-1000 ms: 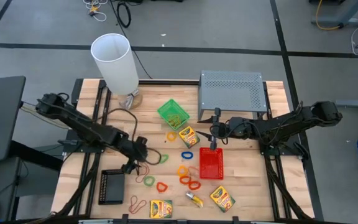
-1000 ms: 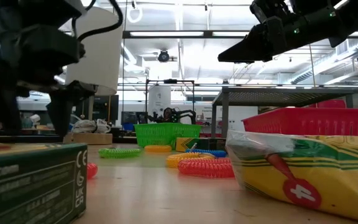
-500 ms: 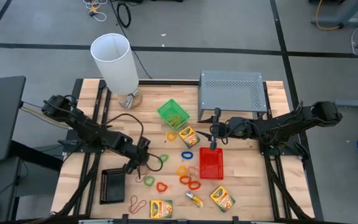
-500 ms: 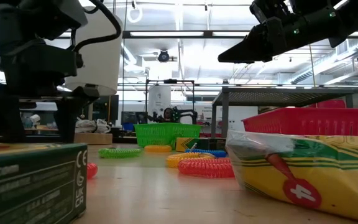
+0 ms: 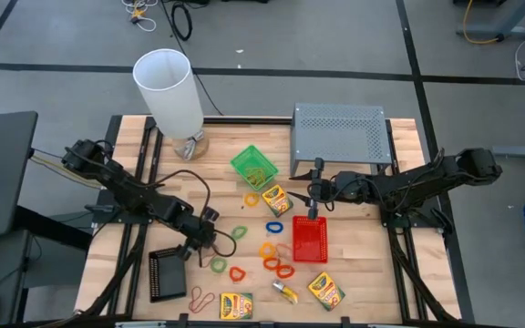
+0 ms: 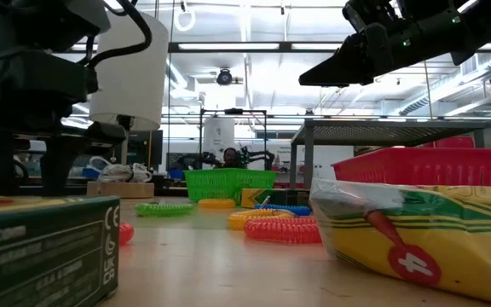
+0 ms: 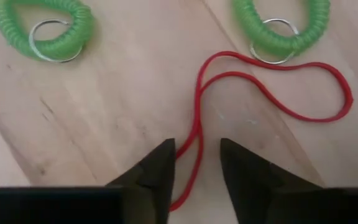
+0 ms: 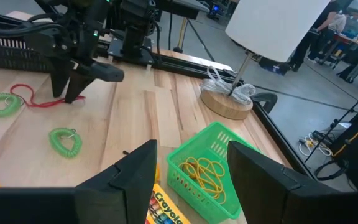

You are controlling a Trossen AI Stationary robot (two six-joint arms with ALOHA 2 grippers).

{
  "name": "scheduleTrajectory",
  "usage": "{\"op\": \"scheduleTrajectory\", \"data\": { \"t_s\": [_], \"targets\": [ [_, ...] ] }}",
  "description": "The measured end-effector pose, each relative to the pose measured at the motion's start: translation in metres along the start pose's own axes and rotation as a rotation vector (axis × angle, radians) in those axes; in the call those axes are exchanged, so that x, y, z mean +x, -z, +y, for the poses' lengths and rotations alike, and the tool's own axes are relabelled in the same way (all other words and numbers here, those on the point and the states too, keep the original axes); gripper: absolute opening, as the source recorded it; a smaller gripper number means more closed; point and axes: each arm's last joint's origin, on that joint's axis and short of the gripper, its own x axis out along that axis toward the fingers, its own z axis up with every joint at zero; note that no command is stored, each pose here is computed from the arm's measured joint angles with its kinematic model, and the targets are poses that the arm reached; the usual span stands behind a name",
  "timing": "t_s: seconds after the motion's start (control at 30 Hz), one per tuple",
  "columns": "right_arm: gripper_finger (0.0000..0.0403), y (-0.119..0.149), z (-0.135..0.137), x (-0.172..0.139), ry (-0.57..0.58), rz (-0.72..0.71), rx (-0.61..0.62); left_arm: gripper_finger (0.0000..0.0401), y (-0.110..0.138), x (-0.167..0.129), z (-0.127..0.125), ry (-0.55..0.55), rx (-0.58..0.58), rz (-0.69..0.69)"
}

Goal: Pick & Place Office Desk Supplies
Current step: Put the red rubber band into the green bin

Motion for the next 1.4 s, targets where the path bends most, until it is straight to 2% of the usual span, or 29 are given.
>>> {"op": "scheduleTrajectory", "data": {
  "t_s": [0.2,0.27,0.5,0.63,0.9,1.13,1.4],
  "targets": [
    [0.0205,0.0,0.0,0.0,0.0,0.0,0.0,0.0029,0.0,0.0,0.001,-0.05,-0.005,0.007],
    [0.0205,0.0,0.0,0.0,0.0,0.0,0.0,0.0009,0.0,0.0,0.002,-0.058,-0.004,0.008],
    [0.0205,0.0,0.0,0.0,0.0,0.0,0.0,0.0003,-0.012,-0.007,0.006,-0.154,-0.017,-0.007],
    [0.0205,0.0,0.0,0.0,0.0,0.0,0.001,0.0003,-0.028,-0.019,0.012,-0.239,-0.022,-0.058],
    [0.0205,0.0,0.0,0.0,0.0,0.0,0.001,0.0002,-0.044,-0.048,0.025,-0.372,-0.039,-0.115],
    [0.0205,0.0,0.0,0.0,-0.001,0.0,0.0,0.0001,-0.044,-0.078,0.044,-0.53,-0.084,-0.075],
    [0.0205,0.0,0.0,0.0,-0.001,-0.001,0.0,0.0001,-0.045,-0.103,0.081,-0.69,-0.091,-0.039]
  ]
}}
